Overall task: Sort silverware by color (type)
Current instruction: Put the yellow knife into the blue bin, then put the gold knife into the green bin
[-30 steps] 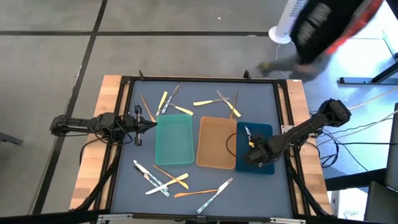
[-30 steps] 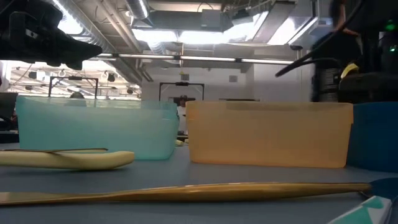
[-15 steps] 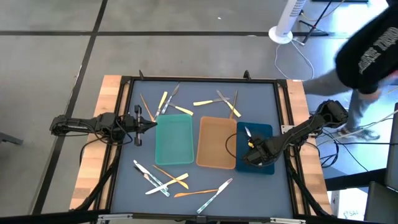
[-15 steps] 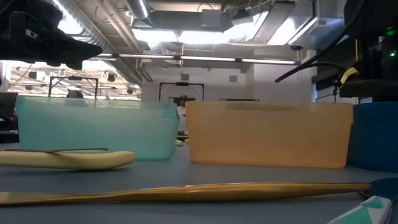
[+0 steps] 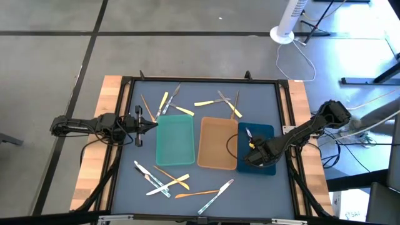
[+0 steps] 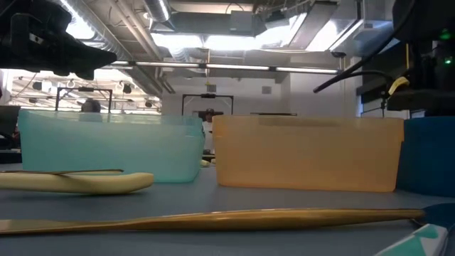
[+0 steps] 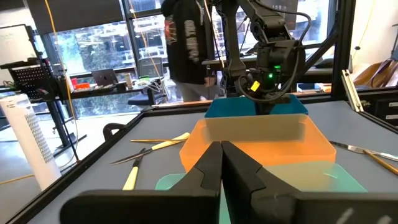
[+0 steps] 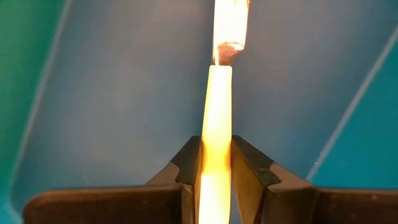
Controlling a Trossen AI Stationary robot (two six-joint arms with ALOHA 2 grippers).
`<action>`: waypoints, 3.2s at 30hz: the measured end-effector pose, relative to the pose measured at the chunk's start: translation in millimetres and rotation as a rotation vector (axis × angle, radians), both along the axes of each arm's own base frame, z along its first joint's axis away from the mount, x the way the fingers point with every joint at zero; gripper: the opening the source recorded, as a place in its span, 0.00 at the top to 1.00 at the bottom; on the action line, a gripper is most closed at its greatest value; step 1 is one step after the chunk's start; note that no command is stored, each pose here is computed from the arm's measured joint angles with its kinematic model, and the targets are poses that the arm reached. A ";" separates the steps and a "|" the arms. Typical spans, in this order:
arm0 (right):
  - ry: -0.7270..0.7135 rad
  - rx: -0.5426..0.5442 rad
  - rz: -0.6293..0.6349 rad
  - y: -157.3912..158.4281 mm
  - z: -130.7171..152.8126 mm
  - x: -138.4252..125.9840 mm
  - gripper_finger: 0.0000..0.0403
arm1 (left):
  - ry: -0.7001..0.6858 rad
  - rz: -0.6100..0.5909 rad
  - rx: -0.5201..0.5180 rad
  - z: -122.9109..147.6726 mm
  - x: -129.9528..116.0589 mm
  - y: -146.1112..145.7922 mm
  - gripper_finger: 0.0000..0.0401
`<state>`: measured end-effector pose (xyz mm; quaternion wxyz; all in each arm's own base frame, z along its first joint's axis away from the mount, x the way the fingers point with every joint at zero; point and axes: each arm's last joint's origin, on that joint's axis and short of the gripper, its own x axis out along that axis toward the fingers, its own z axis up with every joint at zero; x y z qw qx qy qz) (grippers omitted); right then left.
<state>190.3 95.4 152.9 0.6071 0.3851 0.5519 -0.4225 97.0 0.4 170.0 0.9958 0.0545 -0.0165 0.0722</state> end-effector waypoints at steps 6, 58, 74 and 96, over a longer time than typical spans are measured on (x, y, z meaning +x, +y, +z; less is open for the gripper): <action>-0.001 0.001 0.000 0.1 0.0 0.1 0.86 | 0.000 0.000 0.000 -0.1 0.0 0.0 1.00; 0.021 0.017 0.001 2.5 10.6 3.2 0.42 | -0.144 0.023 -0.029 13.5 -1.6 0.8 0.77; 0.001 -0.161 0.163 5.2 72.0 19.1 0.42 | -0.288 -0.043 -0.070 33.0 -5.2 -0.7 0.66; -0.205 -0.150 0.214 13.9 88.5 39.7 0.42 | 0.282 -0.304 -0.137 87.5 69.6 -23.9 0.66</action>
